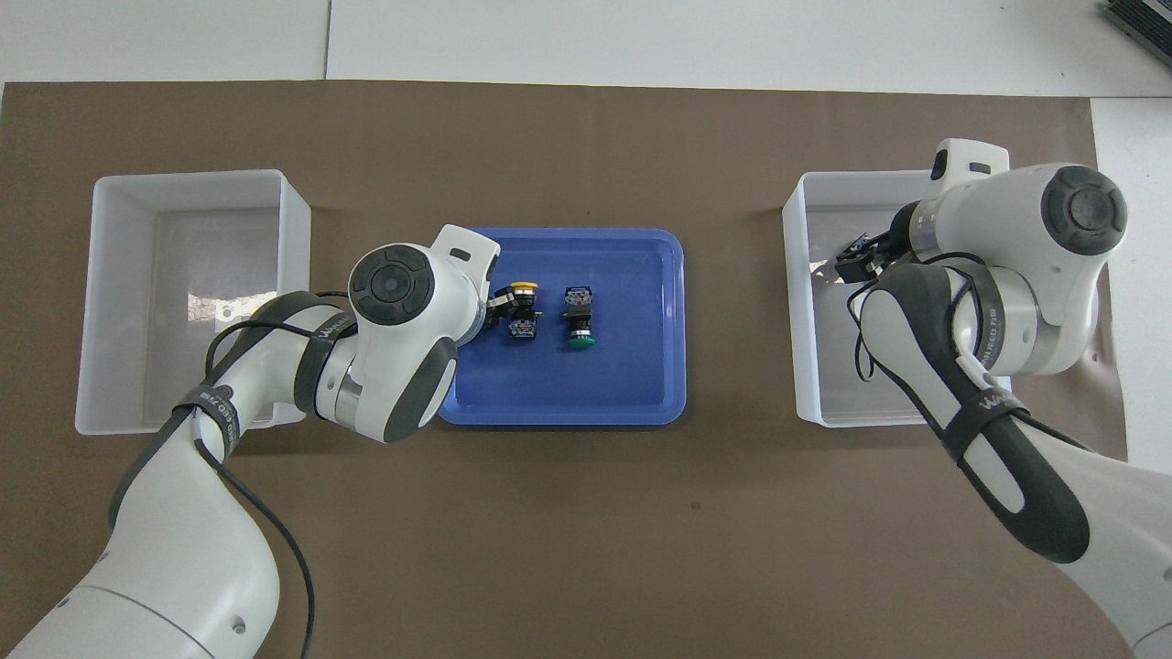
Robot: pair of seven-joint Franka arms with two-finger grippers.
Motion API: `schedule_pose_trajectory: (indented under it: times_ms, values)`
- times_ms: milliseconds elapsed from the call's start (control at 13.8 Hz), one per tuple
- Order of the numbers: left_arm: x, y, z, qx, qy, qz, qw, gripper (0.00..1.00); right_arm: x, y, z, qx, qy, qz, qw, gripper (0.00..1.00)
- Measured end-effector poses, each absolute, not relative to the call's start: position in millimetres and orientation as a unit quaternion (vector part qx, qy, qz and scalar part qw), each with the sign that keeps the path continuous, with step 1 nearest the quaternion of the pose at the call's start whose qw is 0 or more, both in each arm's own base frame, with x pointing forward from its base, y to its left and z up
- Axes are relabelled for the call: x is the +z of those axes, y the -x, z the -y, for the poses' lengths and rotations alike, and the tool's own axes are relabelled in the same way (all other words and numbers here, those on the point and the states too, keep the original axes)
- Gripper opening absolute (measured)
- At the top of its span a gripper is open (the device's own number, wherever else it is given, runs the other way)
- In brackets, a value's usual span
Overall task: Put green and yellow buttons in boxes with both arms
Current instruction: 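Carry the green button to its bin while the left gripper carries yellow, then lower the yellow button into the bin while the right gripper grasps green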
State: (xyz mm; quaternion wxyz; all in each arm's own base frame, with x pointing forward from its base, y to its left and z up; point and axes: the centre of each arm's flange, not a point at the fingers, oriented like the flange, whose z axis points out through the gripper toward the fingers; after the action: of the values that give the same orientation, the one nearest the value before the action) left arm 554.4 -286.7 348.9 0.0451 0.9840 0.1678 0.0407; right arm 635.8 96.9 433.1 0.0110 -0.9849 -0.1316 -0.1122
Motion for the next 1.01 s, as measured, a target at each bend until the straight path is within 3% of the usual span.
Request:
schedule_pose_trajectory:
  times_ms: [361, 651, 1012]
  values:
    - [416, -577, 196, 0.063, -0.988, -0.138, 0.043, 0.41, 443, -624, -165, -0.1, 0.994, 0.026, 0.034, 1.0]
    - [425, -606, 98, 0.096, -0.993, -0.065, 0.032, 0.41, 424, -598, -259, -0.094, 0.994, 0.019, 0.049, 1.0]
    - [416, -622, 35, 0.109, -0.993, -0.029, 0.019, 0.41, 378, -583, -332, -0.113, 0.991, 0.016, 0.066, 1.0]
